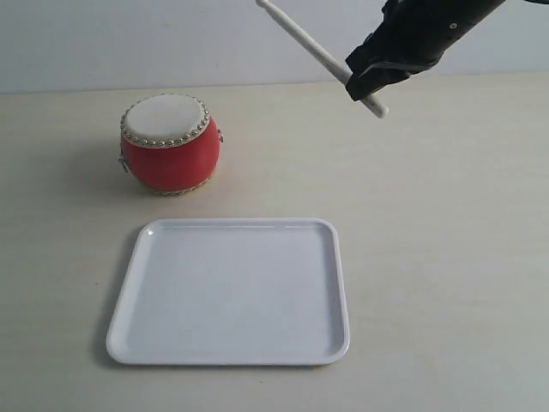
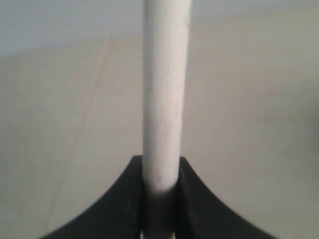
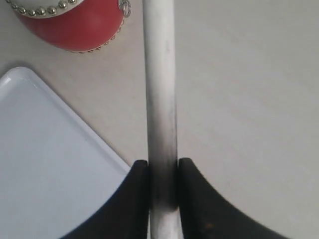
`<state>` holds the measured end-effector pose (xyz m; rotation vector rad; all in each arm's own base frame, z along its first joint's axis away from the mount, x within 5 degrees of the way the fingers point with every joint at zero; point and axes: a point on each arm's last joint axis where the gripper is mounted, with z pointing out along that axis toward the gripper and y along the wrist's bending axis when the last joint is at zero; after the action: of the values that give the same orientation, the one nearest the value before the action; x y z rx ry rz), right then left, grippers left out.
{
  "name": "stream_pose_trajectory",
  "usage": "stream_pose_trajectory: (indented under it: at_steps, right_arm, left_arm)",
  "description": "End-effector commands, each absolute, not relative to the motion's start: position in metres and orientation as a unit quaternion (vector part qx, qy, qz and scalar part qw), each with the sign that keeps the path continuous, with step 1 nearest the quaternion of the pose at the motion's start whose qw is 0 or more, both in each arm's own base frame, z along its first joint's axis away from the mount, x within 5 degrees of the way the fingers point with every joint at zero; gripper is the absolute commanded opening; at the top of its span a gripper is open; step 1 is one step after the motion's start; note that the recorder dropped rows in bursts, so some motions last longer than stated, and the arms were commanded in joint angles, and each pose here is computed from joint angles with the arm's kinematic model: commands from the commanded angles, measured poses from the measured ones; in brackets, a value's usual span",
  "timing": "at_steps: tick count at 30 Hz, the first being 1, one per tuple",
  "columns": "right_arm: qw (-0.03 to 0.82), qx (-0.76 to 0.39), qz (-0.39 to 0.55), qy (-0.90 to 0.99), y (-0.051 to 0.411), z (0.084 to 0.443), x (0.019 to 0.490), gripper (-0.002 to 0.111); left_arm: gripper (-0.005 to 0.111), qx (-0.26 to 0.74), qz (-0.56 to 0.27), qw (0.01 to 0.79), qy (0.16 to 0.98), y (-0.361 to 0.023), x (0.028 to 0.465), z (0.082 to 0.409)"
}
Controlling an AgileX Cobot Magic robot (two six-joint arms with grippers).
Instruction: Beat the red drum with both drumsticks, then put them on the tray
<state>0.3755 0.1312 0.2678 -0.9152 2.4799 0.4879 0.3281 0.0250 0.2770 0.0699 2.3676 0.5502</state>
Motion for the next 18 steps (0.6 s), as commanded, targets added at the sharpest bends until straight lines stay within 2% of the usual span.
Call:
stream_pose_trajectory:
  at_steps: [1,2,3,5,8,12,18]
  right_arm:
    - [0.203,-0.345,0.173,0.9,0.128,0.27,0.37,0.0]
    - [0.201,-0.347,0.171,0.9,0.127,0.27,0.37,0.0]
    - [0.2,-0.347,0.171,0.9,0.127,0.27,0.37,0.0]
    - [0.186,-0.347,0.176,0.902,0.128,0.269,0.367,0.0]
    - [0.121,-0.368,0.146,0.91,0.14,0.264,0.352,0.0]
    - [0.11,-0.385,0.088,0.912,0.162,0.264,0.343,0.0]
    - [0.134,-0.392,0.033,0.91,0.188,0.287,0.342,0.0]
  left_arm:
    - [0.0,0.17,0.062,0.128,0.975,-0.014,0.32,0.268]
    - [0.0,0.204,0.07,0.071,0.974,-0.023,0.314,0.272]
    - [0.0,0.216,0.078,0.051,0.972,-0.028,0.311,0.274]
    - [0.0,0.256,0.089,0.056,0.961,-0.044,0.31,0.279]
    - [0.0,0.338,0.069,0.052,0.937,-0.07,0.306,0.276]
    - [0.0,0.363,0.05,0.038,0.93,-0.081,0.308,0.266]
    - [0.0,0.353,0.045,0.012,0.934,-0.084,0.314,0.248]
